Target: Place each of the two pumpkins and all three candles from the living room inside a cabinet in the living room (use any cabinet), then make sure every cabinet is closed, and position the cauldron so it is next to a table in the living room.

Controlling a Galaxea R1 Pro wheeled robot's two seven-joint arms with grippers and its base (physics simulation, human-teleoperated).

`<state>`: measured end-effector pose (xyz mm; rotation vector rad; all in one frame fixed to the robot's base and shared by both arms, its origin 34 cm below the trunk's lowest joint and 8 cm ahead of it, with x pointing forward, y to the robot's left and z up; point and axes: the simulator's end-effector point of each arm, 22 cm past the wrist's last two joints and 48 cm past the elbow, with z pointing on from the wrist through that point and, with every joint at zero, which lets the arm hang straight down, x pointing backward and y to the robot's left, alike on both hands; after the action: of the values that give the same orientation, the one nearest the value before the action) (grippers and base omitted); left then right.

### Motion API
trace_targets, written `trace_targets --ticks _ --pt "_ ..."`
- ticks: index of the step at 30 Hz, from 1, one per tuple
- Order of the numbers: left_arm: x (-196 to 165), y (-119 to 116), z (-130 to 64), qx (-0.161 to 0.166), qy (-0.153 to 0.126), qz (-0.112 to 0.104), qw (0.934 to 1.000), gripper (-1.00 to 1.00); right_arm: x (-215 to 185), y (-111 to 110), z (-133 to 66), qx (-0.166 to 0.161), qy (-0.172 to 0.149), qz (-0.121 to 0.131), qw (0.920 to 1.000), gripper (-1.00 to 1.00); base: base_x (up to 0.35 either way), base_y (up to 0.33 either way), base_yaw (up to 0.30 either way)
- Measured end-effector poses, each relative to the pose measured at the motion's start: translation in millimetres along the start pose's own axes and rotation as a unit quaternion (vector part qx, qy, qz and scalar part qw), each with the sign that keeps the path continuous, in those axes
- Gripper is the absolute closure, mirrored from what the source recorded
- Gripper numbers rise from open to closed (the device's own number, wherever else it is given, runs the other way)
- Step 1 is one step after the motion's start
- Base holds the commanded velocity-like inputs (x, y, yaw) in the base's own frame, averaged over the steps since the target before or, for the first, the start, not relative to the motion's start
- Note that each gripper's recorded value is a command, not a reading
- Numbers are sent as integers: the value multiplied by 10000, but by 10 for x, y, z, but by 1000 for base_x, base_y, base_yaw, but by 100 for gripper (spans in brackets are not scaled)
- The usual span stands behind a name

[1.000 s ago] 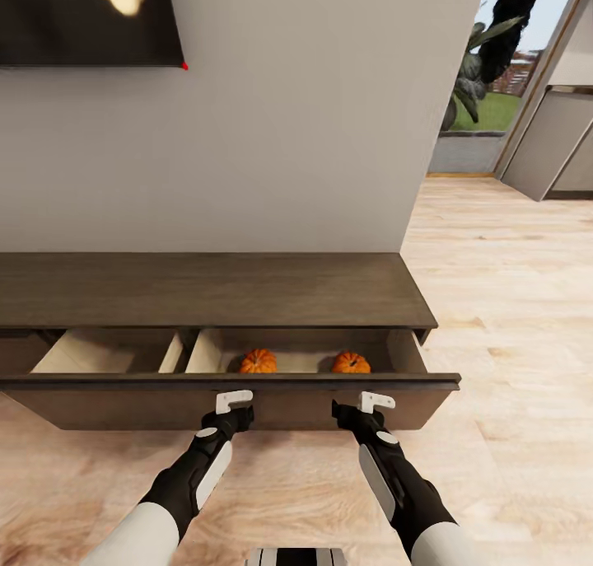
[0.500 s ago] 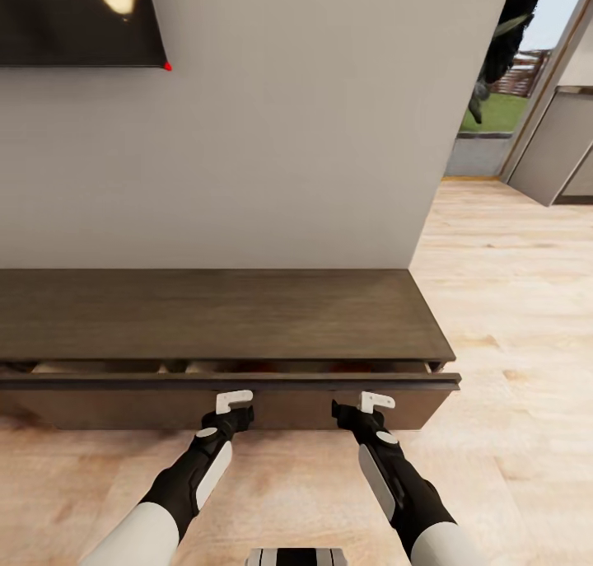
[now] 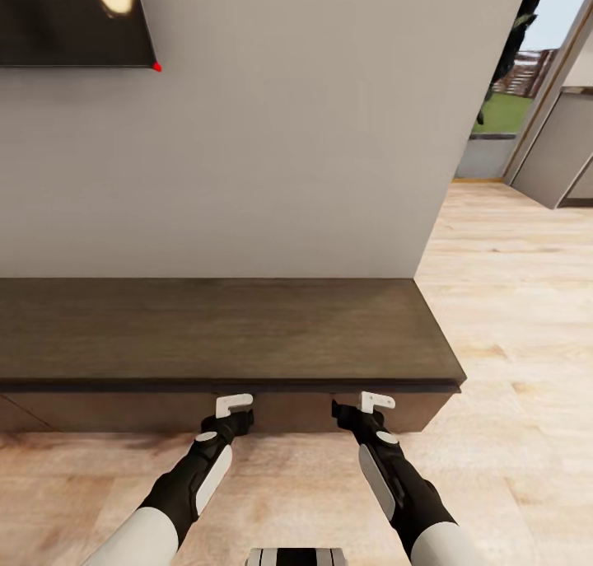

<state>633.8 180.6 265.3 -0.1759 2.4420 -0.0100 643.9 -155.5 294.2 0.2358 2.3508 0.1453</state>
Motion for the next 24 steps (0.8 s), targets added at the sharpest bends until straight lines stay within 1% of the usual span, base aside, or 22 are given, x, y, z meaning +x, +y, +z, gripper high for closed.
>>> trace_targets --ticks 3,11,14,16,17,18,19,20,21,22,24 --pt "-98 -1 12 -8 -60 7 10000 -100 -2 -5 1 3 -2 -2 10000 -100 -218 0 0" --pt "-92 4 12 -17 -44 7 10000 -100 -1 -3 1 2 -1 -1 10000 -100 -320 0 0" --pt "-81 5 13 -10 -17 3 10000 -100 6 0 0 -1 17 0 10000 -100 -331 0 0" --pt "-52 15 14 -11 57 5 10000 -100 19 5 1 -2 54 1 10000 -100 -332 0 0" --pt "-24 11 11 -4 146 17 9999 -100 39 9 0 -3 99 1 10000 -100 -333 0 0" --pt "29 3 4 5 297 44 9995 -100 74 10 0 -1 184 -7 9998 -100 -216 0 0" --pt "110 -14 -17 29 580 109 9983 -100 166 15 -6 1 400 -39 9992 -100 -173 0 0" --pt "128 -23 -29 42 679 132 9976 -100 202 17 -10 2 491 -56 9988 -100 -89 0 0" --pt "140 -46 -75 88 934 196 9954 -100 312 26 -26 -2 765 -99 9970 -100 -71 0 0" --pt "133 -53 -95 106 1018 219 9945 -100 352 29 -33 -4 864 -114 9962 -100 -45 0 0" --pt "62 -95 -183 193 1258 281 9915 -100 466 45 -62 -20 1169 -156 9930 -100 -24 0 0"
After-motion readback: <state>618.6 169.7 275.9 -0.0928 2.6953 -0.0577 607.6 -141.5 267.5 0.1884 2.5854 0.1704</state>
